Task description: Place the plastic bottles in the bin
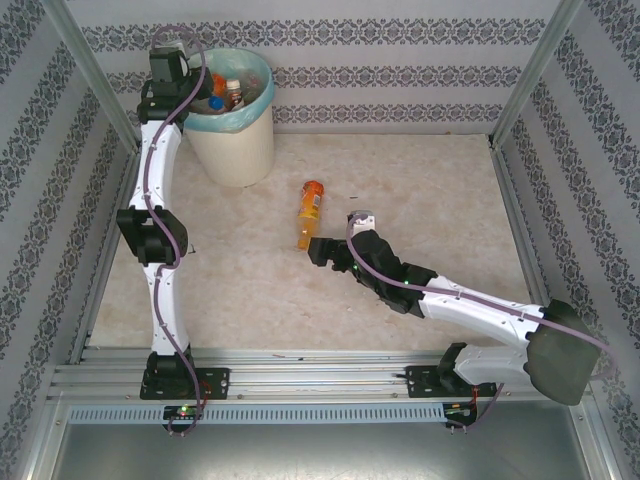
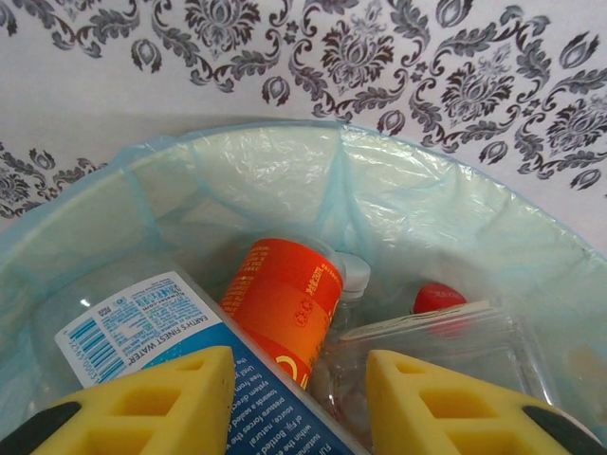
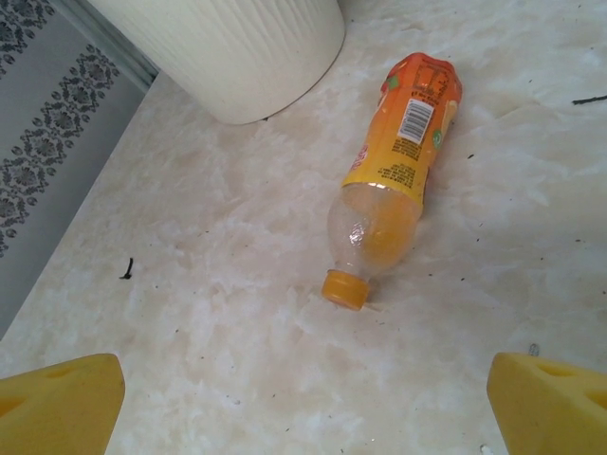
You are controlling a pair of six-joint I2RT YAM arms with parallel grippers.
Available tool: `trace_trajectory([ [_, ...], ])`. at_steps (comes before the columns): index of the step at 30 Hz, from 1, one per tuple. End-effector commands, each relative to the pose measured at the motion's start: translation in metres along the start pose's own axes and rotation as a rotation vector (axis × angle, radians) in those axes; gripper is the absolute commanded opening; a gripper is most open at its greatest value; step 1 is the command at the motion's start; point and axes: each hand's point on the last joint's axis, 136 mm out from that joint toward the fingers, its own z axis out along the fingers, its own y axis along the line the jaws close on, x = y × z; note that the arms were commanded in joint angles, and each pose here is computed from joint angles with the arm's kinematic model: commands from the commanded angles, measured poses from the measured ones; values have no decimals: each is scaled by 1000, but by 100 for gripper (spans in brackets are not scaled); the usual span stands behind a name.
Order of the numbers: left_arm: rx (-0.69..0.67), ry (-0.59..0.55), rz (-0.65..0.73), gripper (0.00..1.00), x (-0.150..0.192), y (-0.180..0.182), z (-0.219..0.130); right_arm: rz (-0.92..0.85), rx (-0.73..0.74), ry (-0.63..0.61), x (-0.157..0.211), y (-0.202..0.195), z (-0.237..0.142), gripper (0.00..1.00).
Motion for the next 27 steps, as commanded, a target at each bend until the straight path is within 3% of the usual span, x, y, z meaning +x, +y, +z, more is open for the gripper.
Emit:
trace_trajectory([
  [1, 25, 54, -40, 41, 13, -3, 3, 24, -9, -1, -4, 3, 2, 98],
  [7, 64, -71, -62, 43, -36, -19, -27, -3, 44, 7, -9, 0, 4, 98],
  [12, 119, -226, -64, 46, -97, -44, -90, -56, 173, 1, -23, -11, 12, 98],
  [16, 135, -272, -29, 48, -121, -59, -138, -89, 231, 34, -32, -12, 30, 98],
  [22, 170, -203, 48, 51, -91, -91, -173, -84, 316, 116, -32, -27, 74, 98],
  [27, 211, -137, 202, 54, -26, -134, -193, -77, 373, 210, -17, -44, 123, 95],
])
